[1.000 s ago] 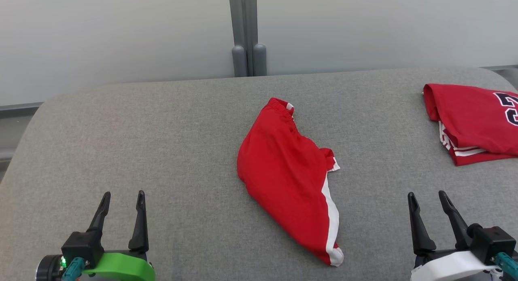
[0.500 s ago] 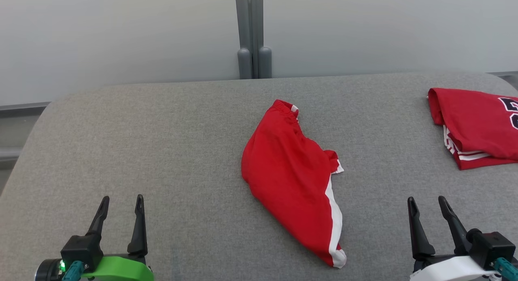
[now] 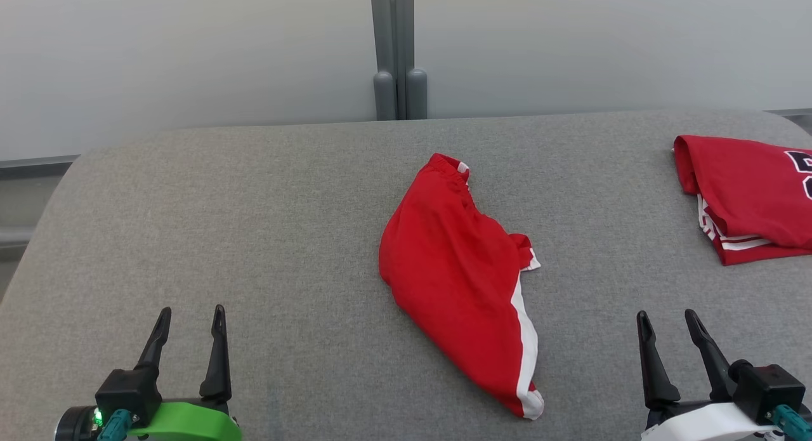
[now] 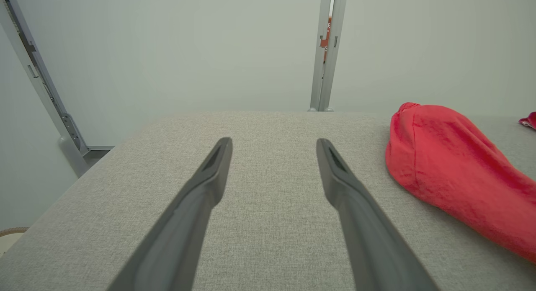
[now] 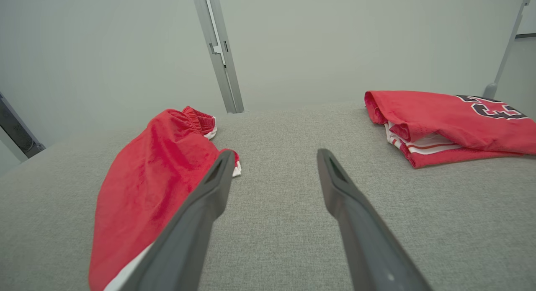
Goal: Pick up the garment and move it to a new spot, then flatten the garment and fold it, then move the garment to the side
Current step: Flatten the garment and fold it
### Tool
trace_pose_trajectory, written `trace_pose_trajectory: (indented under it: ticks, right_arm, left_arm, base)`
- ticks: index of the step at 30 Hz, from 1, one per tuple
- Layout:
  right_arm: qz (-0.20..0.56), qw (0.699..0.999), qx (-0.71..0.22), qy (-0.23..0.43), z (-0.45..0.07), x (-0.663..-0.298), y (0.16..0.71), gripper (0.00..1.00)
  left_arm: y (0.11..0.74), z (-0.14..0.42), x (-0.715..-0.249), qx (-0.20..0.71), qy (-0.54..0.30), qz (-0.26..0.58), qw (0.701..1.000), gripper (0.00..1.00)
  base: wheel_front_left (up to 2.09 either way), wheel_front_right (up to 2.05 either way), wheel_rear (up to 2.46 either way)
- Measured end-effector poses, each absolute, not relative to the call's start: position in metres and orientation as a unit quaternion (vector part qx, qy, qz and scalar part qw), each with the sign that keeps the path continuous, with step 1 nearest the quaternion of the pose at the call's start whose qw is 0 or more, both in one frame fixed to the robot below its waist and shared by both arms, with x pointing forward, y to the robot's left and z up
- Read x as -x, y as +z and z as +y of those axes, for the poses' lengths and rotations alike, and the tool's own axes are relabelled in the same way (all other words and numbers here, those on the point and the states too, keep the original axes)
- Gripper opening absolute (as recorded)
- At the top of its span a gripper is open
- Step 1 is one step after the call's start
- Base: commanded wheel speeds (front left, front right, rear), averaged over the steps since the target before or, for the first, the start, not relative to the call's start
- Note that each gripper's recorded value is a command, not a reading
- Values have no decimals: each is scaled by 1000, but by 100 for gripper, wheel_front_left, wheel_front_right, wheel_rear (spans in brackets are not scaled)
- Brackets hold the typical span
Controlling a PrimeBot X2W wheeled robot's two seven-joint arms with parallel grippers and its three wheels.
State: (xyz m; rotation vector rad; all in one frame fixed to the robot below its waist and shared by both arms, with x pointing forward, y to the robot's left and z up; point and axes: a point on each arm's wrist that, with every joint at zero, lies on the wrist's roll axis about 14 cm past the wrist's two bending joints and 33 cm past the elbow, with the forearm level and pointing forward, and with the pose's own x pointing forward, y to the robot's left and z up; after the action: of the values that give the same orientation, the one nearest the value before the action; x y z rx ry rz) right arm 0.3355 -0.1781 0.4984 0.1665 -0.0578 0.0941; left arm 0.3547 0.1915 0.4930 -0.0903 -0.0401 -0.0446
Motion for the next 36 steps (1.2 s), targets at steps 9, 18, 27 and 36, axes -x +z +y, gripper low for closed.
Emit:
trace_pose_trajectory:
  ticks: [9, 18, 27, 36]
  right_arm:
    - [-22, 995, -83, 56, -172, -338, 495, 100]
    - [-33, 990, -58, 123, -140, -380, 511, 100]
    - [3, 983, -23, 181, -106, -435, 506, 100]
    - [93, 974, -10, 208, -82, -464, 454, 100]
  left_arm:
    - [491, 193, -355, 45, -20, -17, 999, 100]
    - [487, 190, -360, 46, -23, -10, 999, 100]
    - [480, 196, -365, 47, -12, 1, 999, 100]
    - [475, 206, -369, 48, 5, 10, 999, 100]
  base:
    - [0, 0, 0]
    - [0, 0, 0]
    - [0, 0, 0]
    - [0, 0, 0]
